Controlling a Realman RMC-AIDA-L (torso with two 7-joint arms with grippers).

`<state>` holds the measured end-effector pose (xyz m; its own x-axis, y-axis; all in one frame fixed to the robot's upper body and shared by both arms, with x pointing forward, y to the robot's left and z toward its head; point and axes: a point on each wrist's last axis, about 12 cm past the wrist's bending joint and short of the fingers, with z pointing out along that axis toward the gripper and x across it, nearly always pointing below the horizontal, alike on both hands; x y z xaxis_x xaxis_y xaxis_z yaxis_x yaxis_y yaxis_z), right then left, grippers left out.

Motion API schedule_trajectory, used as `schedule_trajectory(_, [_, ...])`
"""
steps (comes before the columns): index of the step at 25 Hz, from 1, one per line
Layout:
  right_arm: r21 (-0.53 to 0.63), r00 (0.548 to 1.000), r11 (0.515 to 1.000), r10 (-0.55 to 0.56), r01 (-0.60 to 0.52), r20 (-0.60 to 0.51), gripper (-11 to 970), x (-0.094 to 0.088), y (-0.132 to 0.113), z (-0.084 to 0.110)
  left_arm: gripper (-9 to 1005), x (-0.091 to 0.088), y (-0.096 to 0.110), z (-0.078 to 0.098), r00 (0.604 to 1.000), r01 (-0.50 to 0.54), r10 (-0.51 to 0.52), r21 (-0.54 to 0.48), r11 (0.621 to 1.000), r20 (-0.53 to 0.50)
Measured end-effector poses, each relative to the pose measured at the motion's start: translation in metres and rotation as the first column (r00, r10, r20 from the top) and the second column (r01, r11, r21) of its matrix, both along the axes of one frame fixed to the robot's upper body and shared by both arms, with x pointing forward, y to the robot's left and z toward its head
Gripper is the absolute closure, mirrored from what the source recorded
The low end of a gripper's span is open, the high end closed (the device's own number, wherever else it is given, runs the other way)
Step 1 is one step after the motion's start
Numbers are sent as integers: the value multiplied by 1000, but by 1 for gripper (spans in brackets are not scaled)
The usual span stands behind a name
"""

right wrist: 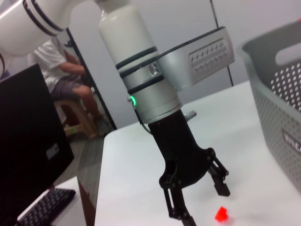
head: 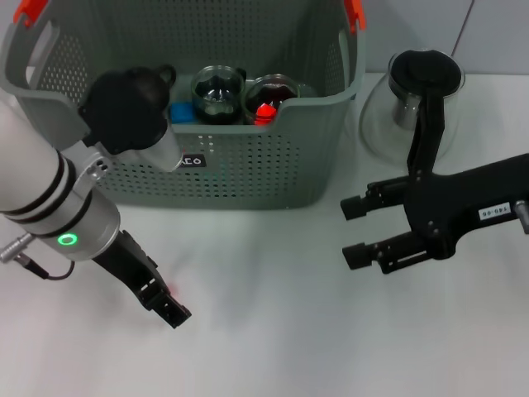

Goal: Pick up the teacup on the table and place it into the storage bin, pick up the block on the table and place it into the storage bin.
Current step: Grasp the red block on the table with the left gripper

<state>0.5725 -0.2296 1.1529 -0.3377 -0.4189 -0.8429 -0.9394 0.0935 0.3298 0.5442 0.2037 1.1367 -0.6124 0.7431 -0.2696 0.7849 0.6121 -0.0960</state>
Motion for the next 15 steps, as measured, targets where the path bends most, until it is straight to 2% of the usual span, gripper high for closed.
schedule_trajectory(15, [-20, 1000, 1000, -1, 1, -7, 127, 0, 0, -2, 77, 6, 1, -10, 997, -67, 67, 13, 998, 27])
